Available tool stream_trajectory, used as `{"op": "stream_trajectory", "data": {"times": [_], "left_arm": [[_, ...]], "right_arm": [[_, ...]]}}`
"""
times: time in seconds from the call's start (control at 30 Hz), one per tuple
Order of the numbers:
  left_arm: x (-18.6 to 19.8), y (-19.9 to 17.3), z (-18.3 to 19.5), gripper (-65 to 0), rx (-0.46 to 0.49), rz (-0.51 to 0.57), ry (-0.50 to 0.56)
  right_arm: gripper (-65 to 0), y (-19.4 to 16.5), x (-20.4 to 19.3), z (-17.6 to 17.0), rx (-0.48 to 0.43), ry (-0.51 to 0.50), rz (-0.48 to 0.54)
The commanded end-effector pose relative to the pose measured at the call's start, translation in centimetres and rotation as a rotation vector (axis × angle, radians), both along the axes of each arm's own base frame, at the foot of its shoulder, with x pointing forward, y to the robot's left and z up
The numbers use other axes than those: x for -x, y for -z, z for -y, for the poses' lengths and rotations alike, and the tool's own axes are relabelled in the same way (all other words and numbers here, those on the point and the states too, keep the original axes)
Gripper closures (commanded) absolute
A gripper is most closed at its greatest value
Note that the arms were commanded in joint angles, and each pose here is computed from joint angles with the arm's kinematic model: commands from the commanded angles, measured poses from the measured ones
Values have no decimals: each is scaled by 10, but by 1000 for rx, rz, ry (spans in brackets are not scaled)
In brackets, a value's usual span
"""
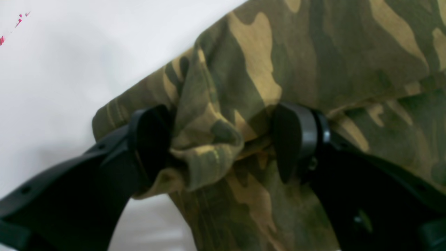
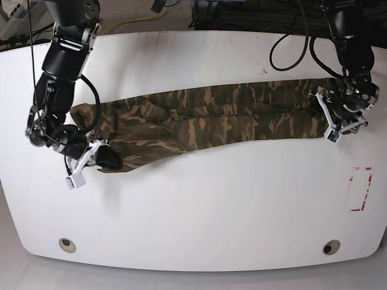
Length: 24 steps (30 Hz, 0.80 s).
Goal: Fold the T-shirt properly
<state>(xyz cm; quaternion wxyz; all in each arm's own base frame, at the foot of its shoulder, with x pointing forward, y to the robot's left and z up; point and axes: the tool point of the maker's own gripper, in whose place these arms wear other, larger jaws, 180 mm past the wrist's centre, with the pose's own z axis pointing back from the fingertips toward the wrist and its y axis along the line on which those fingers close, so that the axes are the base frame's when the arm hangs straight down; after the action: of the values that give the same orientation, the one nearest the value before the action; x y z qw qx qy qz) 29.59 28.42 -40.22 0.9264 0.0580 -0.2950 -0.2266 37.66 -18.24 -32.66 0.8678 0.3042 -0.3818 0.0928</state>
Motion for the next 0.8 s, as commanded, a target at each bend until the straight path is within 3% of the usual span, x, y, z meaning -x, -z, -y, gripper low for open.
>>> {"op": "stream_trajectory", "data": {"times": [0.0,0.23,0.47,0.77], "left_arm": [[1,-2,-9,-428,-37,-14,-4],[1,-3,-11,-428,-42,-14,-3],[1,-3,-11,-428,-42,-14,-3],[1,-3,-9,-428,-39,-13,-2]], "right_arm": [[0,-30,-7,11,-2,9,89],[0,-9,17,36,23,54,29],[-3,17,42,38,26,63,-40],[-380,37,57,63,166,97,-86]]}}
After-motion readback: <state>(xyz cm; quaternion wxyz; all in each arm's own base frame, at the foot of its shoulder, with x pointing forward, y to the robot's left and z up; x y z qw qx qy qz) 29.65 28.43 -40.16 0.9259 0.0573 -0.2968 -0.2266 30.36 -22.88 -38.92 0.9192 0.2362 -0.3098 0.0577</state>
